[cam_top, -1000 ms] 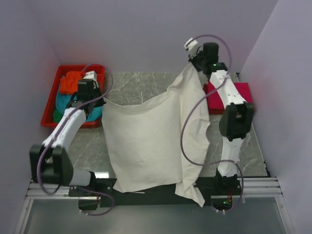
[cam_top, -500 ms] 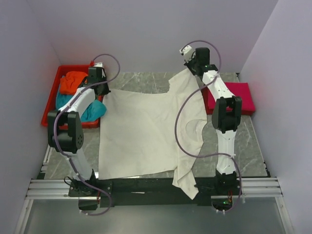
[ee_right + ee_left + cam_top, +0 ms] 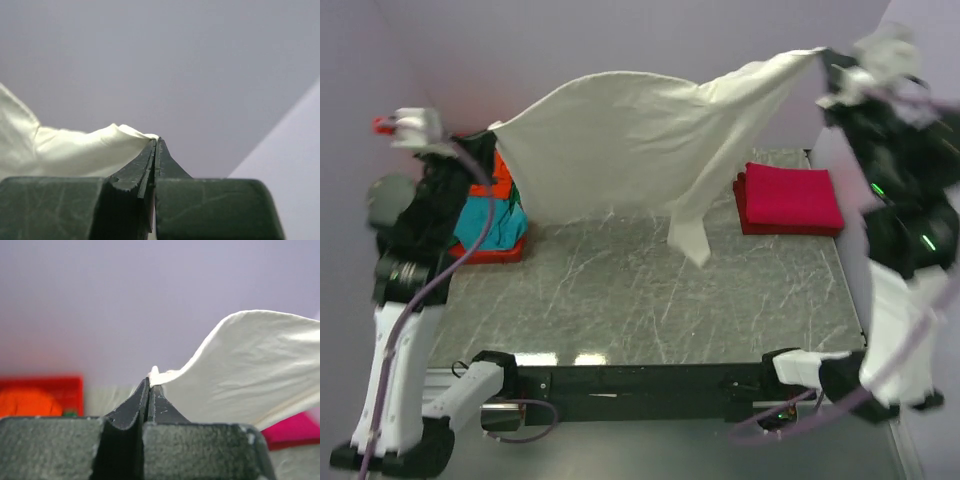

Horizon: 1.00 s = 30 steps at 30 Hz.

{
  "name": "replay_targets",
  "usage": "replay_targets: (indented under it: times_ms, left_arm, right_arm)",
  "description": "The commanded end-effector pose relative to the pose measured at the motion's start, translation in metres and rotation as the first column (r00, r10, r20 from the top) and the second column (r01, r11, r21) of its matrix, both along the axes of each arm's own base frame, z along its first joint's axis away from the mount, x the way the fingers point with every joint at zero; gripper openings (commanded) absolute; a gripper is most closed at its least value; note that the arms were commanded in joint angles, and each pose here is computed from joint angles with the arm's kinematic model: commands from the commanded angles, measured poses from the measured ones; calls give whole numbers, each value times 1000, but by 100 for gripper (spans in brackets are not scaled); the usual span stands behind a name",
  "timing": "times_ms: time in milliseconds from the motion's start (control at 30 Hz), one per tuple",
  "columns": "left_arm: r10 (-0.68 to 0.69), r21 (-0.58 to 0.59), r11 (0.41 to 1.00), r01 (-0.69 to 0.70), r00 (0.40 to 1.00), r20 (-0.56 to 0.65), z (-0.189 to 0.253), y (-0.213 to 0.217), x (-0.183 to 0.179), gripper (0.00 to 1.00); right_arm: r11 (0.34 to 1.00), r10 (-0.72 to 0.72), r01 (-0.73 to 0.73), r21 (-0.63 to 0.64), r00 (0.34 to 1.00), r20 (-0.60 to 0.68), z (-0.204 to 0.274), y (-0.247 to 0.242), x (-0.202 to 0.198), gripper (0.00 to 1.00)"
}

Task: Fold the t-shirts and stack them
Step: Flatten the tshirt out

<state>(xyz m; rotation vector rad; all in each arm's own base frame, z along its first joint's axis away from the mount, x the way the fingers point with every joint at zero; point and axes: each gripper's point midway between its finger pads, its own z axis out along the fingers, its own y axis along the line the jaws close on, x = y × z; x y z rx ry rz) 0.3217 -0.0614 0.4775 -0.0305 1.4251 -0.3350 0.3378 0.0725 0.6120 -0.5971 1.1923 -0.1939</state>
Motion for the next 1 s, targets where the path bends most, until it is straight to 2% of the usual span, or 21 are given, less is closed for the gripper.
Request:
replay_targets:
  times_ms: [0, 33, 133, 233, 367, 467, 567, 600, 667, 700, 767, 800, 833, 900, 933, 967]
  left_arm:
    - [-112, -38, 992, 121, 975, 190, 64, -15, -59, 1]
    - [-127, -45, 989, 143, 960, 251, 85, -14, -83, 1]
    - [-184, -50, 976, 212, 926, 330, 114, -19, -125, 1]
    - [-229, -33, 964, 263, 890, 394, 136, -23, -159, 1]
    - [-241, -25, 959, 281, 862, 445, 152, -22, -183, 1]
    - [-227, -21, 965, 261, 875, 428, 144, -20, -175, 1]
    - [-194, -30, 976, 216, 922, 336, 106, -18, -140, 1]
    - [-187, -35, 979, 203, 948, 257, 73, -20, -115, 1]
    - [-136, -31, 989, 144, 975, 175, 35, -14, -85, 1]
    - [-118, -26, 992, 121, 990, 73, -9, -14, -61, 0]
    - [-81, 0, 997, 81, 994, -75, -65, -13, -24, 0]
    - [-35, 4, 999, 36, 985, -166, -101, -7, -8, 0]
    - [-15, 17, 1000, 20, 961, -275, -140, -7, 17, 0]
    - [41, 29, 999, -32, 912, -408, -185, -2, 40, 0]
    - [75, 50, 997, -58, 861, -503, -224, -1, 62, 0]
    - [108, 60, 994, -90, 837, -536, -230, 2, 74, 0]
  right_arm:
    - [997, -21, 7, 81, 986, 168, 58, -24, -101, 0]
    - [995, -33, 12, 98, 976, 217, 72, -30, -124, 0]
    - [987, -103, 54, 150, 935, 338, 102, -54, -185, 0]
    - [974, -187, 115, 197, 897, 401, 117, -75, -219, 0]
    - [955, -272, 192, 224, 869, 413, 122, -90, -220, 0]
    - [954, -284, 217, 209, 879, 383, 116, -87, -189, 0]
    - [954, -290, 252, 163, 914, 284, 91, -77, -118, 0]
    - [956, -281, 252, 149, 932, 227, 71, -71, -86, 0]
    - [962, -262, 248, 114, 957, 128, 34, -67, -28, 0]
    - [965, -248, 239, 108, 966, 78, 15, -66, -3, 0]
    - [972, -215, 220, 84, 975, -65, -48, -63, 66, 0]
    - [974, -207, 214, 80, 975, -85, -65, -62, 88, 0]
    - [981, -179, 189, 46, 970, -165, -106, -56, 114, 0]
    - [987, -151, 158, -2, 942, -299, -178, -45, 166, 0]
    - [990, -140, 142, -21, 928, -346, -202, -39, 181, 0]
    - [991, -133, 120, -57, 887, -442, -258, -26, 211, 0]
